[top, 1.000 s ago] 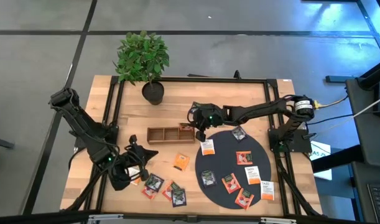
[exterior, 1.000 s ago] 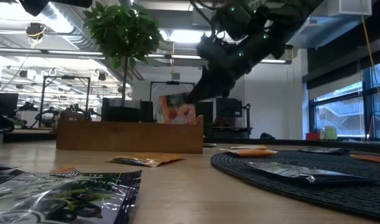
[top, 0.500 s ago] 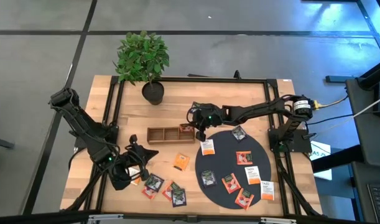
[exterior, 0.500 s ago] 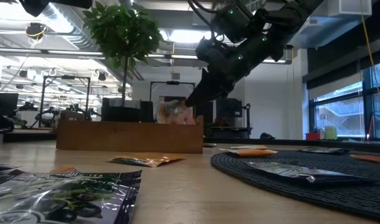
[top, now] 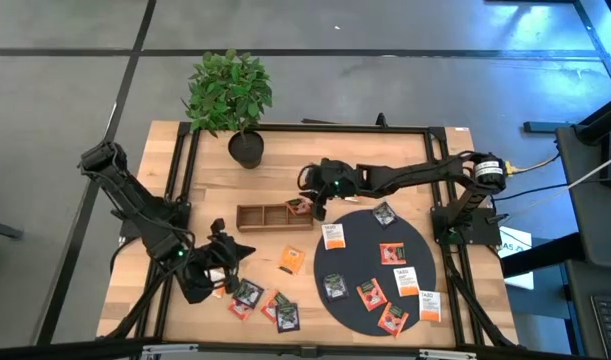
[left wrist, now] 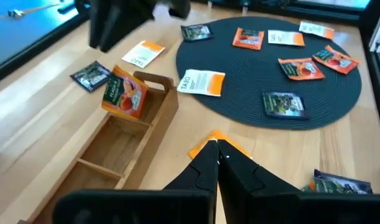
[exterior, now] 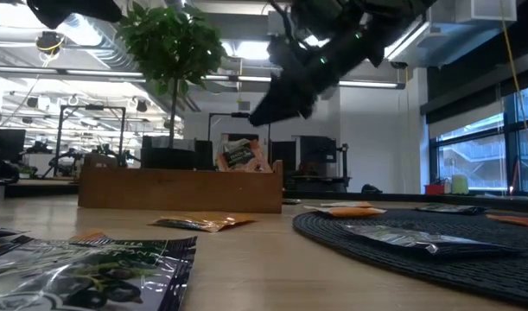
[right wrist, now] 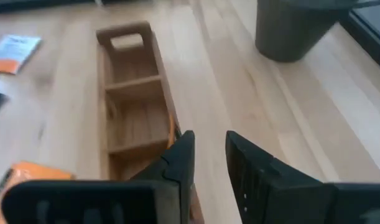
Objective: Pick & Place Tea
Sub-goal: Put the orange tea bag into the right section of the wooden organizer
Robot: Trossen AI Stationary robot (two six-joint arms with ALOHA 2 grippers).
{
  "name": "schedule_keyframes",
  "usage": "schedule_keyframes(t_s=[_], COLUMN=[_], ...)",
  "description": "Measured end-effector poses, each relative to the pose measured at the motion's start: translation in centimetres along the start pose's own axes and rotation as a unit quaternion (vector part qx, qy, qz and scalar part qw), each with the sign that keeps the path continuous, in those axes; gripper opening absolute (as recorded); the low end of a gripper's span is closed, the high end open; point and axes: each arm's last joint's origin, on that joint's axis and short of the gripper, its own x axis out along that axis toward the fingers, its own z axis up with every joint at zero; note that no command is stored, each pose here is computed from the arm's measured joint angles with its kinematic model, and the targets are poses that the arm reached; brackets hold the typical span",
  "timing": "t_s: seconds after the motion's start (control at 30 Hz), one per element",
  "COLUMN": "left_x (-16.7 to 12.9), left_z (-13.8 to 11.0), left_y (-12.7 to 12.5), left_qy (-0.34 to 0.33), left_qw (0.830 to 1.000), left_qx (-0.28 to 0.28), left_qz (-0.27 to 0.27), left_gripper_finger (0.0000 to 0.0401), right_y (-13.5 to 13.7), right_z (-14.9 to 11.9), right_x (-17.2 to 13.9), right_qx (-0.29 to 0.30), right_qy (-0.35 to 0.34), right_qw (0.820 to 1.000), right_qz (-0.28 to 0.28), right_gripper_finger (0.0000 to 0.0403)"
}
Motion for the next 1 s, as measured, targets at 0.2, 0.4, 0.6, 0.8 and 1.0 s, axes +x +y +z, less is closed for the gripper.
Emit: schedule_keyframes(t_s=[0.2,0.4,0.6,0.8,1.0], left_x=[0.7,1.0,1.0,1.0,1.0], left_z=[0.3,0.3,0.3,0.3,0.3], left_y=[0.3,0.4,0.4,0.4,0.4], left_qy=[0.019,0.047,0.050,0.049,0.049], left_qw=[1.000,0.999,0.999,0.999,0.999], left_qx=[-0.008,-0.013,-0.013,-0.014,-0.014], left_qz=[0.000,-0.016,-0.018,-0.017,-0.017], left_gripper_finger=[0.0008,0.0003,0.0005,0.0003,0.0006], right_y=[0.5,0.8,0.8,0.8,0.8], right_z=[3.5,7.8,9.8,8.5,7.3], right_x=[-1.0,-3.0,-0.8,3.3,5.1], right_qx=[-0.015,-0.082,-0.062,-0.089,-0.128], right_qy=[0.007,0.065,0.101,0.164,0.188], right_qw=[0.999,0.993,0.992,0.981,0.972], right_qz=[0.040,0.049,0.046,0.048,0.056], right_gripper_finger=[0.0093,0.0093,0.0089,0.0091,0.0092])
